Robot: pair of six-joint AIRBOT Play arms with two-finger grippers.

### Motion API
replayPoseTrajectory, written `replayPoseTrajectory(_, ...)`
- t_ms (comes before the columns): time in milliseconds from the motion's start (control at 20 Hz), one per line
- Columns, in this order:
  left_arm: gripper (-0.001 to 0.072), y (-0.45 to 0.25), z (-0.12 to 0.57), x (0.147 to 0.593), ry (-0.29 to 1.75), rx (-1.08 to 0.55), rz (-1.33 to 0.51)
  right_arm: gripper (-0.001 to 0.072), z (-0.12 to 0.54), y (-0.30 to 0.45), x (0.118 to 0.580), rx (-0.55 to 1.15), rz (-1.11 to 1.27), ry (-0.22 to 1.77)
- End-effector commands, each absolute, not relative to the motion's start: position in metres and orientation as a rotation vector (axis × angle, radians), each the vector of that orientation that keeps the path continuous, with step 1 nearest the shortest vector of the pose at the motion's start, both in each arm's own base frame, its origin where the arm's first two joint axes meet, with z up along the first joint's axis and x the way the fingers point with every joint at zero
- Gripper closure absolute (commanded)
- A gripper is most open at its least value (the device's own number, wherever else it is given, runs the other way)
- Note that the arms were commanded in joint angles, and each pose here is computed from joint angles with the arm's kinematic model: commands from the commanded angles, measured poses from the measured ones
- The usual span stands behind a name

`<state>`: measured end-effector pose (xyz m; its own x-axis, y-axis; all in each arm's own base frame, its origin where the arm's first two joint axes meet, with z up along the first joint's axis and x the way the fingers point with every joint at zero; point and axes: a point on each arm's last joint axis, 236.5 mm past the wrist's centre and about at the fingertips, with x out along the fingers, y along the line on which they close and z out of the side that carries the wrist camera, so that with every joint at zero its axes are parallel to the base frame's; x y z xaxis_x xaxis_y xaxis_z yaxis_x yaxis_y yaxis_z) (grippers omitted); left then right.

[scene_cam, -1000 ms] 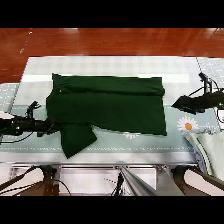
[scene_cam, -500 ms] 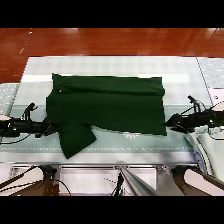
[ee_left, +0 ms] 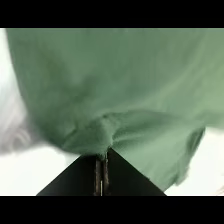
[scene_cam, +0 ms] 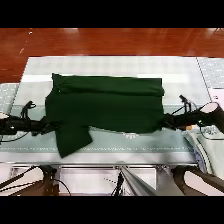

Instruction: Fold the shirts.

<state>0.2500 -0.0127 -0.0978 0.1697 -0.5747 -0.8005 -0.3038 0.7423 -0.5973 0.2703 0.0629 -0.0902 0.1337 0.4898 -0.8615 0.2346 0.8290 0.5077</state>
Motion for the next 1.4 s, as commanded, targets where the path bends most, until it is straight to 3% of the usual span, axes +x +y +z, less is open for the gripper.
replayPoseTrajectory(0,0.0687,-0.001,-0.044,0.295,1.294,-0.731,-0.282,0.0681,-0.025,0.065,0.319,0.563,0.273,1.248)
replayPoseTrajectory(150,0.0687,0.012,0.036,0.367,1.016,-0.722,-0.316,0.0682,0.046,0.050,0.387,0.551,0.247,0.967)
replayPoseTrajectory(300,0.0687,0.005,0.075,0.422,0.842,-0.688,-0.316,0.0682,0.060,0.036,0.433,0.580,0.210,0.863)
replayPoseTrajectory(550,0.0686,-0.028,0.055,0.491,0.872,-0.645,-0.391,0.0682,0.031,0.026,0.488,0.630,0.180,0.867)
replayPoseTrajectory(750,0.0686,-0.019,0.022,0.535,0.921,-0.731,-0.362,0.0681,-0.001,0.035,0.522,0.612,0.150,0.856)
replayPoseTrajectory(1050,0.0685,-0.009,-0.023,0.551,0.984,-0.783,-0.342,0.0681,-0.056,0.041,0.527,0.601,0.114,0.923)
replayPoseTrajectory(1100,0.0652,-0.008,-0.029,0.550,0.997,-0.791,-0.341,0.0681,-0.061,0.040,0.526,0.586,0.111,0.934)
replayPoseTrajectory(1250,0.0375,0.003,-0.033,0.546,1.009,-0.811,-0.332,0.0681,-0.070,0.031,0.522,0.499,0.101,0.957)
replayPoseTrajectory(1350,0.0371,0.013,-0.032,0.537,1.031,-0.837,-0.341,0.0681,-0.074,0.026,0.519,0.464,0.089,0.972)
